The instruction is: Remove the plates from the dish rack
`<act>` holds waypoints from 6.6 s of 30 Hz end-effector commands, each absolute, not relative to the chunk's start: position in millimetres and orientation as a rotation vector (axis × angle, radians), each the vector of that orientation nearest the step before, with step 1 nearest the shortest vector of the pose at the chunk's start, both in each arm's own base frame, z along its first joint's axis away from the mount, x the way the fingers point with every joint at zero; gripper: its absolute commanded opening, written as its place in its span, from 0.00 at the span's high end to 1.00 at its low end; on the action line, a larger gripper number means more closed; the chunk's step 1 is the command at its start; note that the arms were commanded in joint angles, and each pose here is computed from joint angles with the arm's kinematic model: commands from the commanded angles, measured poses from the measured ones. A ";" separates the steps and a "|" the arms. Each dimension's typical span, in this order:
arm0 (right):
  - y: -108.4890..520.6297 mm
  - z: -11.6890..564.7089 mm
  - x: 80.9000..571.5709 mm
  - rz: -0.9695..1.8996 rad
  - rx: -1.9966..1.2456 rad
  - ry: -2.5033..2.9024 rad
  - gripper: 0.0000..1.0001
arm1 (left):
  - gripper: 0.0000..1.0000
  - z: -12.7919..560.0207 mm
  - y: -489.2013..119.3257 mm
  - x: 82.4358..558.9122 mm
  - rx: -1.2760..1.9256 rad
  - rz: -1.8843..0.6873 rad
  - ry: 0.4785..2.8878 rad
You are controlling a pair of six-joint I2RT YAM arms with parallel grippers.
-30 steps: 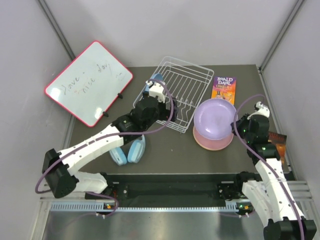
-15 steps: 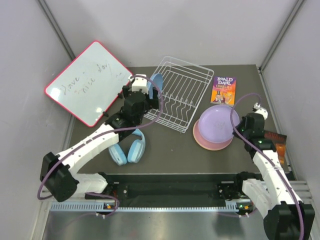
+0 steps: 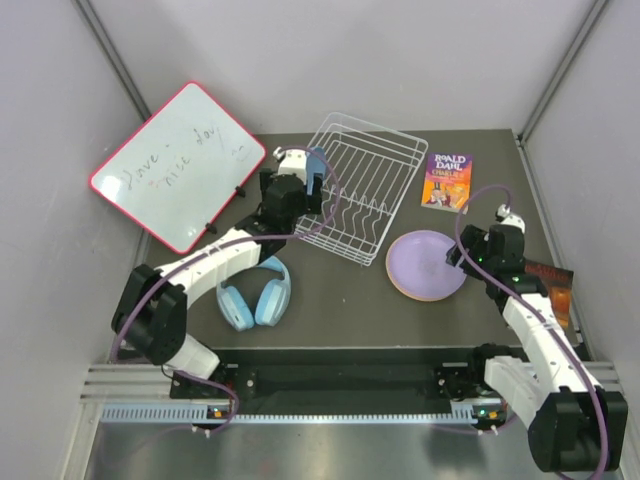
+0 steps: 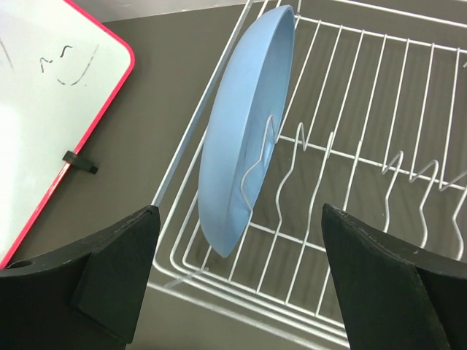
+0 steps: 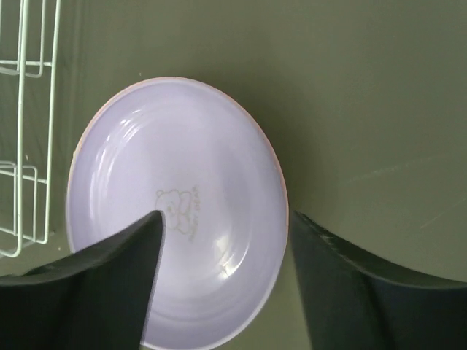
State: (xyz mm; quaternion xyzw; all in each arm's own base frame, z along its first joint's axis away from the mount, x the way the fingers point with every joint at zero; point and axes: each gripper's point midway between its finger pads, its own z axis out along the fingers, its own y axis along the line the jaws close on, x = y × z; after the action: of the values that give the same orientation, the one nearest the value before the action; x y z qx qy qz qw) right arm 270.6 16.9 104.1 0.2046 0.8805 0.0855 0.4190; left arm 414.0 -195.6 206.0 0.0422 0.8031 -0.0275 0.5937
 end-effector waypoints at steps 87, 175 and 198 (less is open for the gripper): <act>6.2 173.9 254.6 0.184 0.469 2.037 0.00 | 1.00 327.2 -187.0 410.6 -0.066 0.665 1.421; 15.8 120.4 283.5 0.264 0.570 2.076 0.30 | 0.08 201.7 -223.9 233.1 0.130 -0.440 1.910; -25.4 188.3 255.2 0.015 0.517 1.886 0.00 | 0.07 195.2 -182.5 245.4 0.074 -0.176 1.879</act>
State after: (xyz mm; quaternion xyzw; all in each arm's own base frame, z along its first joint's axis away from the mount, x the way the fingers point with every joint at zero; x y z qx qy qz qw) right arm 254.0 -21.6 186.9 0.2332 0.8059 0.0169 0.5439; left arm 239.2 -190.2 174.2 0.0493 0.8245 -0.0867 0.5570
